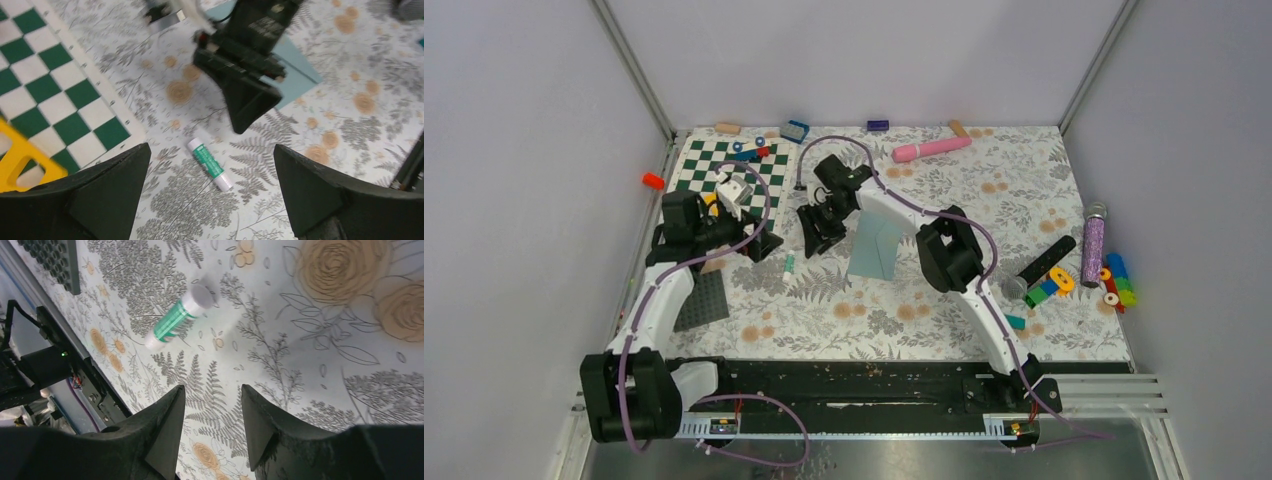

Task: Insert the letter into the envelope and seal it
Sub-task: Place the solid glue at the center of the board, then adjust the letter at the center of the board.

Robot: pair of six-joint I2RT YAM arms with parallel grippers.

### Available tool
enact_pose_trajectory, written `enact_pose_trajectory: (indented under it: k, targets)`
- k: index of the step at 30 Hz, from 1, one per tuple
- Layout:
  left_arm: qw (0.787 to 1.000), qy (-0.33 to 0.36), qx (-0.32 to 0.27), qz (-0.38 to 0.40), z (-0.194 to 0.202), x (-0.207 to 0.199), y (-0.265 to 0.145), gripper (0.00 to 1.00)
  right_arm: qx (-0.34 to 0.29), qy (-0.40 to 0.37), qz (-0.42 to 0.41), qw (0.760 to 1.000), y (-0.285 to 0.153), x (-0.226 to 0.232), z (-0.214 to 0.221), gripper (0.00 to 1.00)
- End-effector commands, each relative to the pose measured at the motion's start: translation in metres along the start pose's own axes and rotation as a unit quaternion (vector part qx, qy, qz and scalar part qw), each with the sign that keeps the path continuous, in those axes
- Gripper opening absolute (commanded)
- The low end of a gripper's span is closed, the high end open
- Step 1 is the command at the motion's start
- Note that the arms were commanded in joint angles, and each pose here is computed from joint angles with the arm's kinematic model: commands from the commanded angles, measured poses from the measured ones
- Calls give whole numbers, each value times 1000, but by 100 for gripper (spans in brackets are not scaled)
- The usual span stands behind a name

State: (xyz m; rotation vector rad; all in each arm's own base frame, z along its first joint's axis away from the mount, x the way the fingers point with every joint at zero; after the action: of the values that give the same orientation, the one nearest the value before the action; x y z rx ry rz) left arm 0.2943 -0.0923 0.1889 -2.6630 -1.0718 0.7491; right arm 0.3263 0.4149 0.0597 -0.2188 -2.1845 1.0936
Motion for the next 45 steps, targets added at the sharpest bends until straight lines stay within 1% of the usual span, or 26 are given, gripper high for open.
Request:
enact_pose_trajectory:
  k: [1,4,6,7,10,12,16,19,22,24,28,32,35,37,39,41,45]
  targets:
    - [993,-11,14,-119,-6,45,-1,99,-32,-18,31,999,-46,-3,-15,53]
    - [981,-39,72,-178,13,72,2,99,-47,-16,42,998,-81,-6,-10,53]
    - [976,-58,101,-183,27,82,9,99,-60,-22,50,997,-106,-5,-5,53]
    - [974,-68,117,-181,37,85,16,99,-73,-42,60,995,-126,1,-4,53]
    - [967,-86,152,-185,55,91,31,99,-95,-85,89,988,-167,11,7,54]
    - [965,-98,177,-165,66,82,46,99,-107,-106,111,982,-189,18,21,54]
    - [956,-146,215,-136,83,72,57,99,-124,-152,161,967,-229,31,44,56]
    - [948,-171,237,-129,93,67,56,99,-138,-174,193,956,-248,35,61,56]
    - [942,-182,249,-137,99,69,56,99,-146,-187,216,947,-257,35,76,57]
    - [941,-183,249,-139,99,70,57,99,-148,-186,221,946,-258,33,85,58]
    - [938,-197,250,-134,100,68,59,99,-137,-167,216,952,-252,24,100,58]
    - [937,-203,249,-134,100,67,59,99,-89,-183,214,955,-233,2,121,58]
    - [942,-195,239,-136,92,67,58,99,-45,-179,221,958,-210,-22,138,58]
    - [945,-191,228,-135,84,65,56,99,-32,-173,199,964,-196,-26,144,57]
    - [949,-185,217,-132,74,63,55,99,-34,-159,156,974,-181,-19,147,58]
    - [953,-175,208,-134,66,62,54,99,-28,-159,126,979,-166,-10,149,58]
    - [961,-144,189,-144,46,65,51,99,26,-212,155,965,-141,-13,154,59]
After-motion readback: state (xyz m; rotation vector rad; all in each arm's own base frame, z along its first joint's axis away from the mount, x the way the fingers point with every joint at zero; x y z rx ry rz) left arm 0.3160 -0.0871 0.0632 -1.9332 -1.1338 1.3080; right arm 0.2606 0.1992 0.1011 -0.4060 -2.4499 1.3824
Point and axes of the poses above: each gripper's point midway between its finger pads, its own y axis out along the fingers, its own x axis along the line the jaws close on, z = x × y, the point moved 2 cm from there along -y, back along the fingers, and after that the axes turned 15 degrees about -y, right-handed, at the moved point
